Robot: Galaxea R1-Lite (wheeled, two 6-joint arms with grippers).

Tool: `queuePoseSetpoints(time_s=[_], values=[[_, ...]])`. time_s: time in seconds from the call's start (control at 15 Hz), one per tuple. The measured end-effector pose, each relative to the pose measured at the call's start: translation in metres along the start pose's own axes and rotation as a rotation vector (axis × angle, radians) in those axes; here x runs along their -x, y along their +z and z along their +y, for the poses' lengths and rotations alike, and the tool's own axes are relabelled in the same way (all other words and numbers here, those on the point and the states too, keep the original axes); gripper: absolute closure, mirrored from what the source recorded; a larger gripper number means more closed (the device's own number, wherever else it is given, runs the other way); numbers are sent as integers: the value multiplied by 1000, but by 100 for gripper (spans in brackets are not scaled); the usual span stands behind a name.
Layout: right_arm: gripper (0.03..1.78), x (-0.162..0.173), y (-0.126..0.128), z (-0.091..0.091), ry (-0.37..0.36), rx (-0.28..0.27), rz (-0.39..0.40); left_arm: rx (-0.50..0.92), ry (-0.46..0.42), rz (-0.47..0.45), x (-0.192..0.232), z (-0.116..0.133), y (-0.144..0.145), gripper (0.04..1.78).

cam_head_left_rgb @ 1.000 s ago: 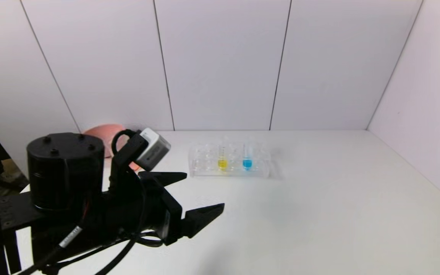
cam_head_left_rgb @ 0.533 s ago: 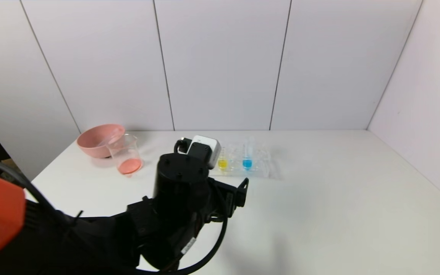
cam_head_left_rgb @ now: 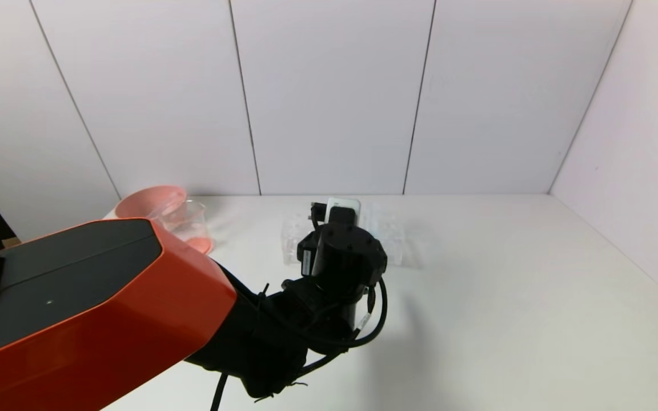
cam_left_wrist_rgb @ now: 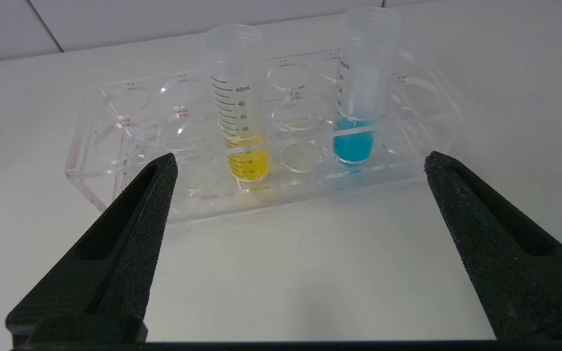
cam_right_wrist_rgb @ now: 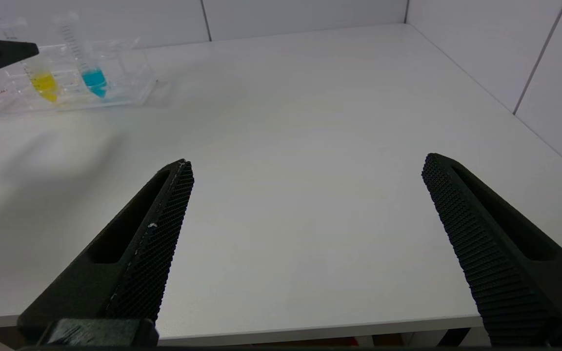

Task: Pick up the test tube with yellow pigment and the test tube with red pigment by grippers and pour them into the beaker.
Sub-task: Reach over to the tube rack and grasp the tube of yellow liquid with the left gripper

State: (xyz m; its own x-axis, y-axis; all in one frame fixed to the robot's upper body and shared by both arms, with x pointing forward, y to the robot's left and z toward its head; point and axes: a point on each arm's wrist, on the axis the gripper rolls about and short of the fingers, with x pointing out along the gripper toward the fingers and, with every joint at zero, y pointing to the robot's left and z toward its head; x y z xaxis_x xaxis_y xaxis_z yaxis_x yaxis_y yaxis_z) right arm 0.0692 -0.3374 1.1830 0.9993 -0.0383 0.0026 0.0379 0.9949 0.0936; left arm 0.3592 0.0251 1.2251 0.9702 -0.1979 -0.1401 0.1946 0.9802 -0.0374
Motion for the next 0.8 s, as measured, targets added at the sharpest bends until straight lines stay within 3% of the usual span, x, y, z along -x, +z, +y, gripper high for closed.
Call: queuePoseSetpoints(time_s=[0.8], values=[[10, 0, 0, 0, 0, 0, 0, 14, 98, -54, -67, 13, 0, 6]])
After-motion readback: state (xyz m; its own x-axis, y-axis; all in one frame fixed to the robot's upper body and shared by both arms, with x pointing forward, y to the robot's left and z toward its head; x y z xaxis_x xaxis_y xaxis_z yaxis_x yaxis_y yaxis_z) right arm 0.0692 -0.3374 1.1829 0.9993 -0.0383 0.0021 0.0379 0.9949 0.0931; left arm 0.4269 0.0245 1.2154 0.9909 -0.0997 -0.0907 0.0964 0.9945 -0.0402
